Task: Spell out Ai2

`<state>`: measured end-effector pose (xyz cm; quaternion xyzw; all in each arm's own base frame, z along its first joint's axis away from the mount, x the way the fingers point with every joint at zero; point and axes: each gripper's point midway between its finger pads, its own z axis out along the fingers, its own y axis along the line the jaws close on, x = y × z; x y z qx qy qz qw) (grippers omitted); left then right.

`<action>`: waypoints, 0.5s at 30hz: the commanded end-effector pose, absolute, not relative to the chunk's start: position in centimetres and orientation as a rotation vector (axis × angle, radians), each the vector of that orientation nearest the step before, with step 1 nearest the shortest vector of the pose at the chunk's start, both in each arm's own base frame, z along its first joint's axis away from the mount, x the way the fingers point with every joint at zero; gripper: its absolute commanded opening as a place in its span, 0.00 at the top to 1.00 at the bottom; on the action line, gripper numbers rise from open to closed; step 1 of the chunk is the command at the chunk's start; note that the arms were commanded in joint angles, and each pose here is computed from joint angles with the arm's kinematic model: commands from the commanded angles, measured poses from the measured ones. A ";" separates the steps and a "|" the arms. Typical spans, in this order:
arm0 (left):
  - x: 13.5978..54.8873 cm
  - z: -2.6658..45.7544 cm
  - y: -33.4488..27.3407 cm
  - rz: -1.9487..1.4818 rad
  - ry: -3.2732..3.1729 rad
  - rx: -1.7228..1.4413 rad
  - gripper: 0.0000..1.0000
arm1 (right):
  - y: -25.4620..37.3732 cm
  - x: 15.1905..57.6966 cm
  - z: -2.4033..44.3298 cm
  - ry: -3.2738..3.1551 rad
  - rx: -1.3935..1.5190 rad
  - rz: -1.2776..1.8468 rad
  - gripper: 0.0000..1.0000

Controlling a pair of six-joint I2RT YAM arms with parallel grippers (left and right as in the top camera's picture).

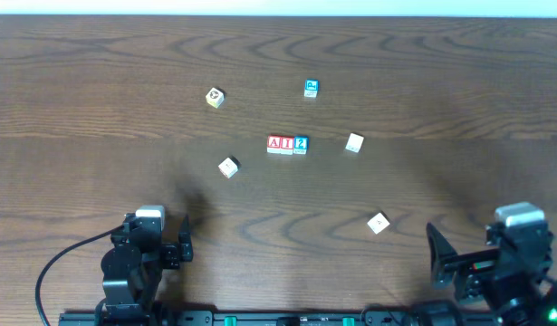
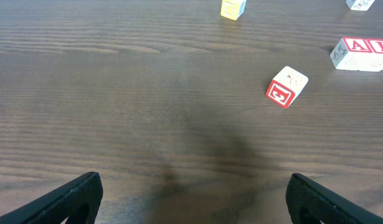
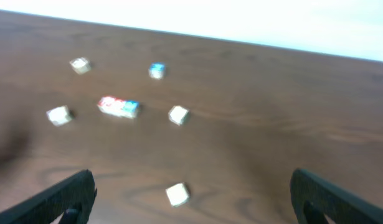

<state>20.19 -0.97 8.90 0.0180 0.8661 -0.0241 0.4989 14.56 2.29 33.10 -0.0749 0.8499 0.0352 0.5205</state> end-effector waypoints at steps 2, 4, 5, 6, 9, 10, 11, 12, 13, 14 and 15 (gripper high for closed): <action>20.2 8.8 -0.9 -0.049 2.091 0.052 0.05 | 0.8 15.0 30.4 1.942 -0.165 -0.043 0.01; 20.2 8.8 -0.9 -0.049 2.091 0.052 0.05 | 0.7 15.5 28.4 1.931 -0.151 -0.043 0.01; 20.2 8.8 -0.9 -0.049 2.091 0.052 0.04 | 0.7 15.7 27.5 1.931 -0.149 -0.040 0.01; 20.2 8.8 -0.9 -0.049 2.091 0.052 0.05 | 0.8 16.0 26.2 1.938 -0.150 -0.037 0.01; 20.2 8.8 -0.9 -0.049 2.091 0.052 0.05 | 0.8 16.8 22.3 1.977 -0.153 -0.035 0.01; 20.2 8.8 -0.9 -0.049 2.091 0.052 0.05 | 0.8 16.9 21.1 1.990 -0.154 -0.035 0.01; 20.2 8.8 -0.9 -0.050 2.091 0.052 0.05 | 0.8 17.0 20.0 1.999 -0.154 -0.035 0.01; 20.2 8.8 -0.9 -0.049 2.091 0.052 0.05 | 0.8 17.1 19.1 2.006 -0.154 -0.035 0.01; 20.2 8.8 -0.9 -0.049 2.091 0.052 0.05 | 0.8 17.1 18.1 2.009 -0.154 -0.035 0.01; 20.2 8.8 -0.9 -0.049 2.091 0.052 0.05 | 0.8 17.1 17.4 2.010 -0.154 -0.035 0.01; 20.2 8.8 -0.9 -0.049 2.091 0.052 0.05 | 0.8 17.3 16.4 2.024 -0.154 -0.035 0.01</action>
